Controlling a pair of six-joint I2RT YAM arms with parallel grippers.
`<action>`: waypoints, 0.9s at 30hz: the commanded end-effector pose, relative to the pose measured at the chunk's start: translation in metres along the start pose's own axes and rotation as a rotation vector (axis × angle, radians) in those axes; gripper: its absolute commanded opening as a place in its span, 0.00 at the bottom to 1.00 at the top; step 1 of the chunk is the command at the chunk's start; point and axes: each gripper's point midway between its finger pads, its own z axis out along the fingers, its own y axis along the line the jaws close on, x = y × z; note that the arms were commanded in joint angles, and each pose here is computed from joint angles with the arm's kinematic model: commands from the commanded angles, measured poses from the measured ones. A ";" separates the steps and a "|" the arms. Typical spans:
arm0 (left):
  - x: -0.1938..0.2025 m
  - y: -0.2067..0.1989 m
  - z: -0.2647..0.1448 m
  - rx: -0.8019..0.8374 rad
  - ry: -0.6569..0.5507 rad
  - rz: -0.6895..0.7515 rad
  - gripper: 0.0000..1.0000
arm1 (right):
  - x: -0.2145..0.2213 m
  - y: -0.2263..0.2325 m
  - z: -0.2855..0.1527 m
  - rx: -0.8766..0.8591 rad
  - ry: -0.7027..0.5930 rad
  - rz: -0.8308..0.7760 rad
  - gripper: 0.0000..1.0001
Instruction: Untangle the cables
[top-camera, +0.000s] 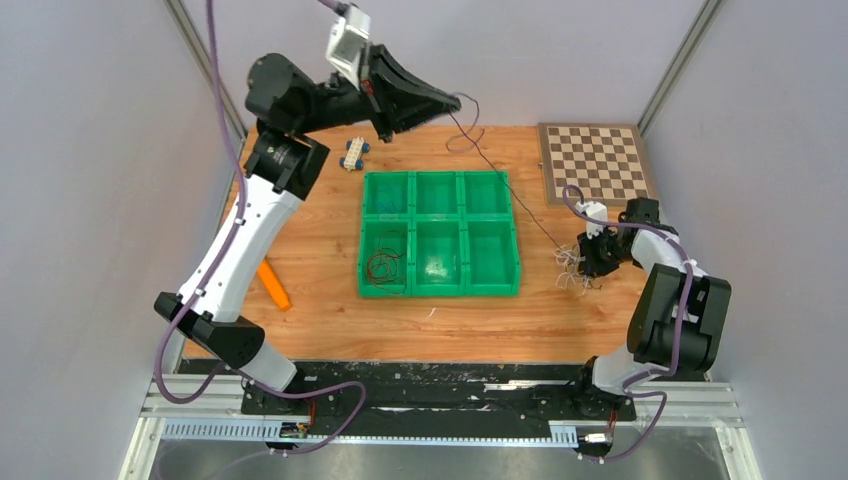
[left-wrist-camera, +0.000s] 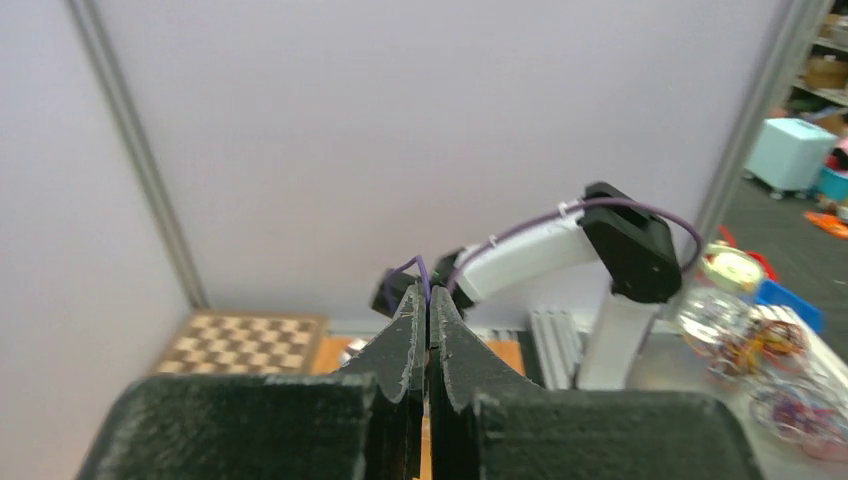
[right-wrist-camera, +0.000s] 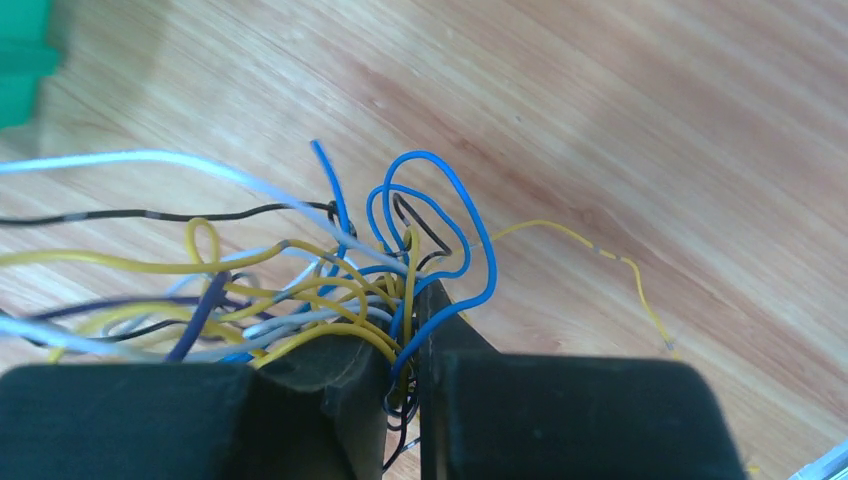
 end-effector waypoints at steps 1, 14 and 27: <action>-0.074 -0.001 -0.011 -0.063 -0.157 0.160 0.00 | 0.015 -0.022 0.002 0.063 0.040 -0.033 0.14; -0.175 0.027 -0.052 -0.313 -0.381 0.427 0.00 | 0.044 -0.045 0.007 0.088 0.109 0.017 0.22; -0.188 0.074 -0.123 -0.664 -0.383 0.459 0.00 | 0.010 -0.046 -0.018 0.074 -0.013 0.039 0.11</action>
